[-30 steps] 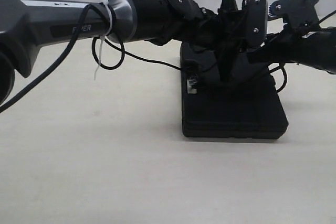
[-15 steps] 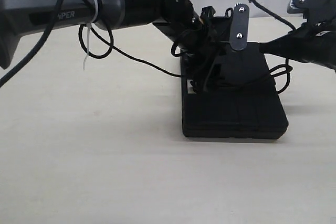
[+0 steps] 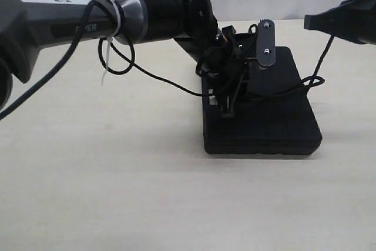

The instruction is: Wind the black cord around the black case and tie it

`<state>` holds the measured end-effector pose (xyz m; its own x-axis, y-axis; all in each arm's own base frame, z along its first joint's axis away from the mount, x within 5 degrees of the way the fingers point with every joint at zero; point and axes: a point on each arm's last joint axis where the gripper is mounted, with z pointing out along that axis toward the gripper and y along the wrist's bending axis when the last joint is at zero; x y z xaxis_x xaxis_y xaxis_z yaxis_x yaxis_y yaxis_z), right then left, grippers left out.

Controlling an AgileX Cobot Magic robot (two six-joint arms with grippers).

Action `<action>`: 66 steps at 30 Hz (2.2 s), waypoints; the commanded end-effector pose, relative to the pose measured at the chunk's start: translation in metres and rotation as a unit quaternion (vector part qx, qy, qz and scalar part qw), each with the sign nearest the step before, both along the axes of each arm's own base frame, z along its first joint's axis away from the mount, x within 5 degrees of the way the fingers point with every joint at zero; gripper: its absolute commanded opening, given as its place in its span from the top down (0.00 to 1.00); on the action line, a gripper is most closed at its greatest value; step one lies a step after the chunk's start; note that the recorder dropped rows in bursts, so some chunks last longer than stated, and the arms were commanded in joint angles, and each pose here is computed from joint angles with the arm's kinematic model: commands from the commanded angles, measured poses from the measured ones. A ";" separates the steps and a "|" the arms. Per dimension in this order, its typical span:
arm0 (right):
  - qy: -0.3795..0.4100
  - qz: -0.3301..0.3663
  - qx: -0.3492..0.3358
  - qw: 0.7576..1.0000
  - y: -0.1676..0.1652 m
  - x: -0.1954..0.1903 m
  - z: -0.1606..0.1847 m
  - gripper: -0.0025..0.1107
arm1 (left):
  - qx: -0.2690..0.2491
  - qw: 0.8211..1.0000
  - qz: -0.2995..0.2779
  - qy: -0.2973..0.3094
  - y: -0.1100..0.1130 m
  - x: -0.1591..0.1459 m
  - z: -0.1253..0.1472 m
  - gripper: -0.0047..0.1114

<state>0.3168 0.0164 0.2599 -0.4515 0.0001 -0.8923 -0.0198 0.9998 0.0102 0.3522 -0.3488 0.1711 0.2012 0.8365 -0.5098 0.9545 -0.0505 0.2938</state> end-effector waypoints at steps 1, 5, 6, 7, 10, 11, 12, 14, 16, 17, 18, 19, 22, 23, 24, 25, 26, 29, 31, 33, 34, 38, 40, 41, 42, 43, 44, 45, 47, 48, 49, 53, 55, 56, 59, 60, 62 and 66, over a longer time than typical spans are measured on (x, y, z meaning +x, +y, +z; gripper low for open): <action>-0.011 0.003 -0.012 1.000 -0.001 -0.003 0.004 0.94 | -0.041 0.998 0.039 -0.003 -0.013 0.007 -0.028 0.71; 0.000 -0.023 -0.025 0.999 -0.016 -0.001 -0.010 0.94 | -0.040 0.998 0.048 -0.026 -0.009 0.015 -0.033 0.96; -0.001 -0.044 -0.026 0.999 -0.027 -0.003 -0.014 0.94 | -0.024 0.998 0.041 -0.027 -0.005 0.016 -0.035 0.96; -0.001 -0.058 -0.024 0.998 -0.034 -0.004 -0.016 0.94 | -0.014 0.999 0.039 -0.024 -0.002 0.017 -0.036 0.96; 0.016 -0.108 -0.015 0.994 -0.061 -0.010 -0.026 0.94 | 0.023 0.997 0.066 -0.014 0.016 0.028 -0.040 0.96; 0.020 -0.113 -0.015 0.993 -0.064 -0.011 -0.029 0.94 | 0.023 0.997 0.077 -0.011 0.020 0.031 -0.040 0.96; 0.028 -0.123 -0.013 0.992 -0.069 -0.009 -0.036 0.94 | 0.025 0.996 0.083 -0.006 0.024 0.034 -0.040 0.96; 0.041 -0.137 -0.016 0.990 -0.076 -0.004 -0.050 0.94 | 0.033 0.996 0.080 0.007 0.027 0.033 -0.042 0.96; 0.065 -0.160 -0.019 0.985 -0.090 0.000 -0.071 0.94 | 0.038 0.996 0.077 0.013 0.028 0.032 -0.042 0.96; 0.073 -0.169 -0.019 0.983 -0.097 0.000 -0.078 0.94 | 0.037 0.996 0.078 0.015 0.027 0.031 -0.042 0.96; 0.083 -0.180 -0.019 0.980 -0.104 0.000 -0.085 0.94 | 0.034 0.996 0.080 0.017 0.027 0.031 -0.042 0.96; 0.093 -0.201 -0.015 0.975 -0.117 -0.003 -0.092 0.94 | 0.032 0.996 0.080 0.019 0.026 0.030 -0.042 0.96; 0.100 -0.237 0.008 0.966 -0.133 -0.007 -0.099 0.94 | 0.031 0.996 0.081 0.019 0.026 0.030 -0.042 0.96; 0.099 -0.242 0.008 0.965 -0.135 -0.008 -0.100 0.94 | 0.025 0.996 0.085 0.021 0.025 0.031 -0.042 0.96; 0.092 -0.245 0.002 0.965 -0.137 -0.007 -0.101 0.94 | 0.014 0.996 0.088 0.027 0.024 0.030 -0.041 0.96; 0.091 -0.246 -0.002 0.965 -0.137 -0.006 -0.103 0.94 | 0.007 0.996 0.083 0.031 0.021 0.028 -0.040 0.96; 0.089 -0.248 -0.003 0.965 -0.138 -0.005 -0.103 0.94 | 0.006 0.997 0.076 0.032 0.020 0.027 -0.040 0.96; 0.074 -0.260 -0.009 0.963 -0.141 -0.003 -0.106 0.94 | 0.003 0.998 0.068 0.014 0.018 0.028 -0.039 0.96; 0.054 -0.271 -0.011 0.961 -0.143 -0.002 -0.103 0.94 | -0.010 0.996 0.091 0.005 0.020 0.034 -0.038 0.96; 0.034 -0.280 -0.013 0.959 -0.145 -0.001 -0.100 0.94 | -0.024 0.993 0.117 -0.002 0.024 0.041 -0.036 0.96; 0.020 -0.278 -0.008 0.960 -0.145 0.001 -0.098 0.94 | -0.035 0.990 0.138 -0.004 0.029 0.047 -0.035 0.96; 0.003 -0.272 -0.005 0.962 -0.144 0.003 -0.095 0.94 | -0.033 0.988 0.151 0.004 0.037 0.052 -0.038 0.96; 0.001 -0.273 -0.009 0.962 -0.145 0.003 -0.098 0.94 | -0.023 0.988 0.151 0.016 0.040 0.053 -0.044 0.96; 0.005 -0.272 -0.009 0.962 -0.145 0.004 -0.101 0.94 | -0.017 0.988 0.149 0.025 0.041 0.052 -0.048 0.96; 0.009 -0.273 -0.009 0.962 -0.145 0.004 -0.103 0.94 | -0.014 0.988 0.147 0.034 0.041 0.051 -0.050 0.96; 0.013 -0.274 -0.009 0.962 -0.146 0.004 -0.107 0.94 | -0.009 0.989 0.143 0.040 0.042 0.050 -0.051 0.96; 0.021 -0.276 -0.010 0.961 -0.147 0.005 -0.114 0.94 | -0.001 0.990 0.134 0.050 0.041 0.047 -0.054 0.96; 0.024 -0.276 -0.011 0.961 -0.147 0.005 -0.118 0.94 | 0.003 0.990 0.128 0.052 0.041 0.046 -0.055 0.96; 0.027 -0.278 -0.013 0.960 -0.148 0.006 -0.124 0.94 | 0.001 0.990 0.128 0.058 0.041 0.045 -0.055 0.96; 0.029 -0.278 -0.014 0.960 -0.148 0.006 -0.127 0.94 | 0.002 0.990 0.128 0.059 0.041 0.045 -0.055 0.96; 0.033 -0.278 -0.013 0.960 -0.148 0.006 -0.129 0.94 | 0.004 0.991 0.123 0.057 0.041 0.045 -0.055 0.95; 0.034 -0.278 -0.013 0.960 -0.148 0.007 -0.129 0.94 | 0.012 0.993 0.103 0.060 0.042 0.042 -0.051 0.80; 0.040 -0.277 -0.011 0.960 -0.148 0.006 -0.131 0.94 | 0.006 0.993 0.104 0.057 0.041 0.042 -0.045 0.65; 0.042 -0.276 -0.010 0.960 -0.147 0.006 -0.131 0.94 | 0.000 0.993 0.106 0.060 0.041 0.041 -0.043 0.61; 0.056 -0.264 -0.010 0.963 -0.145 0.006 -0.134 0.80 | -0.009 0.992 0.106 0.061 0.040 0.040 -0.033 0.51; 0.058 -0.257 -0.014 0.965 -0.145 0.006 -0.134 0.73 | -0.011 0.992 0.106 0.060 0.040 0.039 -0.029 0.51; 0.059 -0.255 -0.013 0.965 -0.144 0.007 -0.134 0.60 | -0.011 0.993 0.102 0.062 0.042 0.038 -0.020 0.51; 0.053 -0.296 -0.001 0.954 -0.148 0.001 -0.117 0.42 | -0.016 0.992 0.105 0.066 0.044 0.035 -0.004 0.51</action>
